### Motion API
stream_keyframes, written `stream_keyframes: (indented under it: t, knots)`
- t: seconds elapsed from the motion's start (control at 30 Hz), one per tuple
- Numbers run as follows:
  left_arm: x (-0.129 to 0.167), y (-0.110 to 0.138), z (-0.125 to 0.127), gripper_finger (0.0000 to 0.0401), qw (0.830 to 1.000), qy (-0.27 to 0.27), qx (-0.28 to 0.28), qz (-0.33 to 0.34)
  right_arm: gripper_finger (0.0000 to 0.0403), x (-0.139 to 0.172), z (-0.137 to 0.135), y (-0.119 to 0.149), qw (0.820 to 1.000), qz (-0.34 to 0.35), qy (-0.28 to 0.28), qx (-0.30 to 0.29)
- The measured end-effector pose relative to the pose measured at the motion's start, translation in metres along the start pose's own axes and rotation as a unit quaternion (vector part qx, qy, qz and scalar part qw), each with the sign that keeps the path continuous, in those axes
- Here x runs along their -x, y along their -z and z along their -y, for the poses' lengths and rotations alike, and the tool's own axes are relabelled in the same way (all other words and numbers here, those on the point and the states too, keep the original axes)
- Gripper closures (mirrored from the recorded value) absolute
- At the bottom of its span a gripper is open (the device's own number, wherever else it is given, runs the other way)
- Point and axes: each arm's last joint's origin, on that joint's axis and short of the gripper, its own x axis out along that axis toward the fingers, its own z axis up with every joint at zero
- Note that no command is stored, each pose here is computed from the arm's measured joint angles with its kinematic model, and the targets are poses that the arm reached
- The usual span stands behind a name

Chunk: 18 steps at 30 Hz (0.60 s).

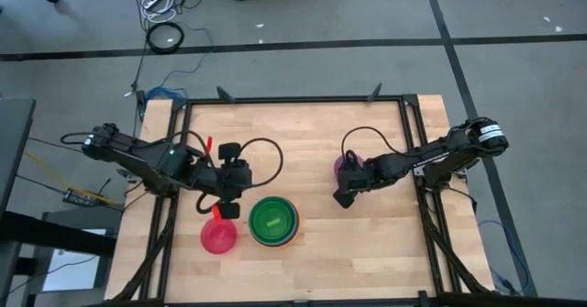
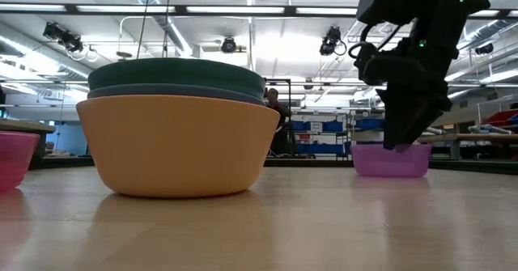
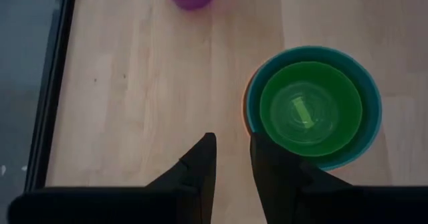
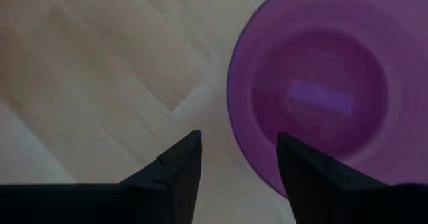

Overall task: Nest bowls inside each other
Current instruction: Stack the violet bowl on top of the light green bowl

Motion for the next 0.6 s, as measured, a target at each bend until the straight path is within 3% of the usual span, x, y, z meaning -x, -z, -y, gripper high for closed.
stream_keyframes:
  t: [0.23,0.33,0.47,0.6]
  knots:
    - [0.000,0.000,0.000,0.0299,1.000,-0.004,-0.001,-0.002,0.0240,-0.009,0.010,0.004,1.000,0.005,0.023,0.006]
    - [0.000,0.001,0.000,0.0299,1.000,-0.004,-0.002,-0.003,0.0284,-0.021,0.020,0.011,1.000,0.006,0.027,0.011]
    - [0.000,0.006,-0.002,0.0299,1.000,-0.012,0.001,-0.027,0.0380,-0.030,0.027,0.017,0.998,0.025,0.024,0.046]
    - [0.002,0.017,-0.005,0.0299,0.996,-0.032,0.019,-0.082,0.0397,-0.025,0.021,0.015,0.996,0.041,0.023,0.070]
